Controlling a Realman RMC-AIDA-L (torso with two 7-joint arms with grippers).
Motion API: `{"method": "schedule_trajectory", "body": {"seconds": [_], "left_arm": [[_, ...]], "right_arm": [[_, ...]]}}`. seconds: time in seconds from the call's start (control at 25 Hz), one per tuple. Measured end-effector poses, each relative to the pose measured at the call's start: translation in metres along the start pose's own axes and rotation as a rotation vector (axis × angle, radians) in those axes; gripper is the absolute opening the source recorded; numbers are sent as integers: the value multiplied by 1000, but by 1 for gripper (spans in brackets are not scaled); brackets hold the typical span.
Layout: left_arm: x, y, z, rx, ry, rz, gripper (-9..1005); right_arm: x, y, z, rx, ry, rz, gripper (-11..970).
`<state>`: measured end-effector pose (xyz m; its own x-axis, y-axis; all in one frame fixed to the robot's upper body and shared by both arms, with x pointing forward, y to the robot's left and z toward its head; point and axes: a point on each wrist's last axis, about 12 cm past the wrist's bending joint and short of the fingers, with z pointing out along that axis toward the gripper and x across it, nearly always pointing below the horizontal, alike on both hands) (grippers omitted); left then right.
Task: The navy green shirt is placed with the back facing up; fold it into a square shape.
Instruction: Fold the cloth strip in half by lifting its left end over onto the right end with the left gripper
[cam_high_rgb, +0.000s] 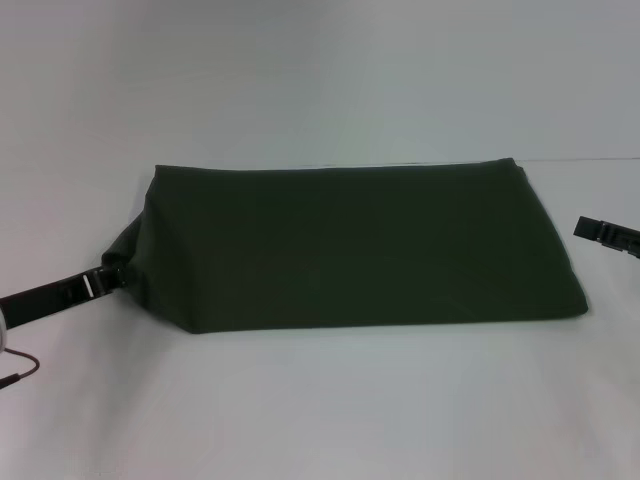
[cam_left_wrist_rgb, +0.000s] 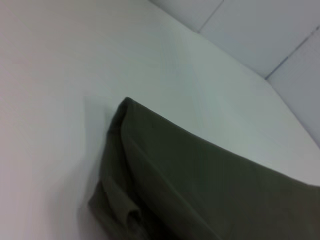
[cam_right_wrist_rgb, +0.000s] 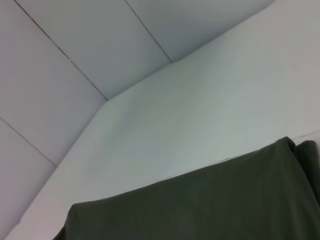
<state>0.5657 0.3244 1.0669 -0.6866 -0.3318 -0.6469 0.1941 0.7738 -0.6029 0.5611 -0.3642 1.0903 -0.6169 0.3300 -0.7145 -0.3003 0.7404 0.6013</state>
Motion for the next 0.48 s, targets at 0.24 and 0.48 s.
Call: {"method": "schedule_trajectory", "body": {"seconds": [0.24, 0.48], "left_arm": [[0, 10, -12, -21, -61, -78, 154], [1, 19, -25, -34, -62, -158, 366]], "right_arm": [[1, 0, 1, -2, 11, 1, 780], [0, -1, 0, 0, 11, 5, 778]]}}
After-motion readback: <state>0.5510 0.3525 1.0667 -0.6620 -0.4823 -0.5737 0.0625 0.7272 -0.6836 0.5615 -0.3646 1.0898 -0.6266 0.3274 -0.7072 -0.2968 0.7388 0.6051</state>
